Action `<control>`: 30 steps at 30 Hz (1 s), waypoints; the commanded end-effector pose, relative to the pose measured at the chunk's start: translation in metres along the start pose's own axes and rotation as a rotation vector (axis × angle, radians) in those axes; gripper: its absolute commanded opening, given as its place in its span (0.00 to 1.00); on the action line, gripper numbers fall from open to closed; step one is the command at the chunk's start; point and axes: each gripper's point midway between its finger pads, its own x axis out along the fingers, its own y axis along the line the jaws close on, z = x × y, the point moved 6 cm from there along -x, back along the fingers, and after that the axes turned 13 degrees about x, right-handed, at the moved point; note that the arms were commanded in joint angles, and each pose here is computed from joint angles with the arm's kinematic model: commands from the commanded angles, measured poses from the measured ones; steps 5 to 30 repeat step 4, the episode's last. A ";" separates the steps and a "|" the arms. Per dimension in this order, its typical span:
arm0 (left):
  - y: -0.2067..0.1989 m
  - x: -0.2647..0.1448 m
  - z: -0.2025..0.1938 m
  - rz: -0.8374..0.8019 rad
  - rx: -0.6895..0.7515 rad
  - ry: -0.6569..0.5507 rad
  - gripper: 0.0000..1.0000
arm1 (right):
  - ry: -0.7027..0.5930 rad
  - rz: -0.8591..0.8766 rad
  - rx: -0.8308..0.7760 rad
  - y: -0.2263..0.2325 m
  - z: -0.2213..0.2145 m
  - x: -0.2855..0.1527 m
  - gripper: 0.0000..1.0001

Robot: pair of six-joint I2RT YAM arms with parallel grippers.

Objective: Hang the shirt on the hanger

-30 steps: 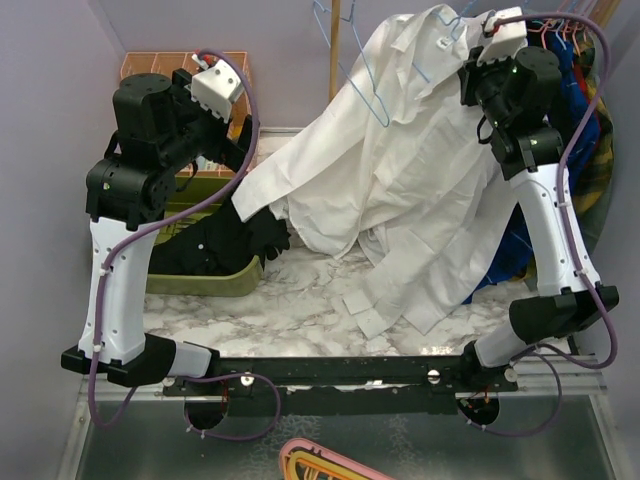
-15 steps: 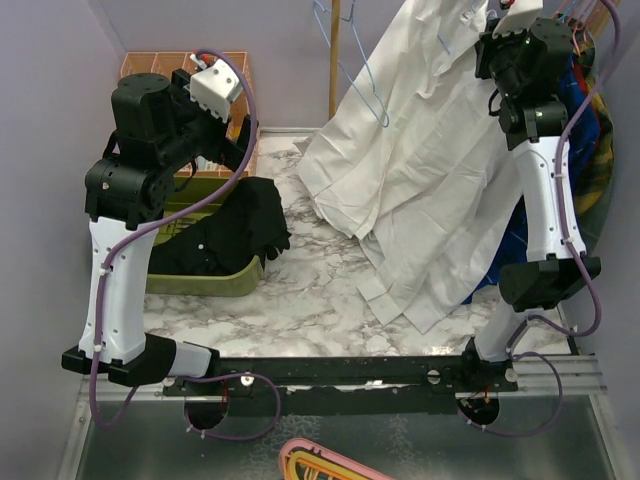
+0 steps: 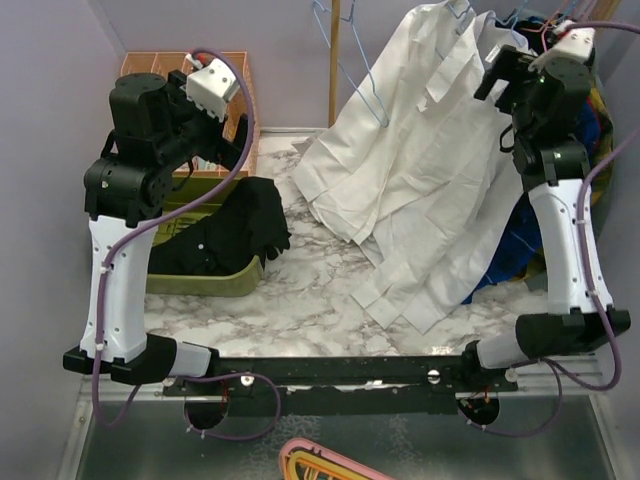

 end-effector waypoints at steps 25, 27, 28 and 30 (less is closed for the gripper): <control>0.001 0.007 -0.013 -0.022 -0.047 0.023 0.98 | 0.061 -0.376 0.306 -0.040 -0.049 -0.080 0.99; 0.001 0.007 -0.013 -0.022 -0.047 0.023 0.98 | 0.061 -0.376 0.306 -0.040 -0.049 -0.080 0.99; 0.001 0.007 -0.013 -0.022 -0.047 0.023 0.98 | 0.061 -0.376 0.306 -0.040 -0.049 -0.080 0.99; 0.001 0.007 -0.013 -0.022 -0.047 0.023 0.98 | 0.061 -0.376 0.306 -0.040 -0.049 -0.080 0.99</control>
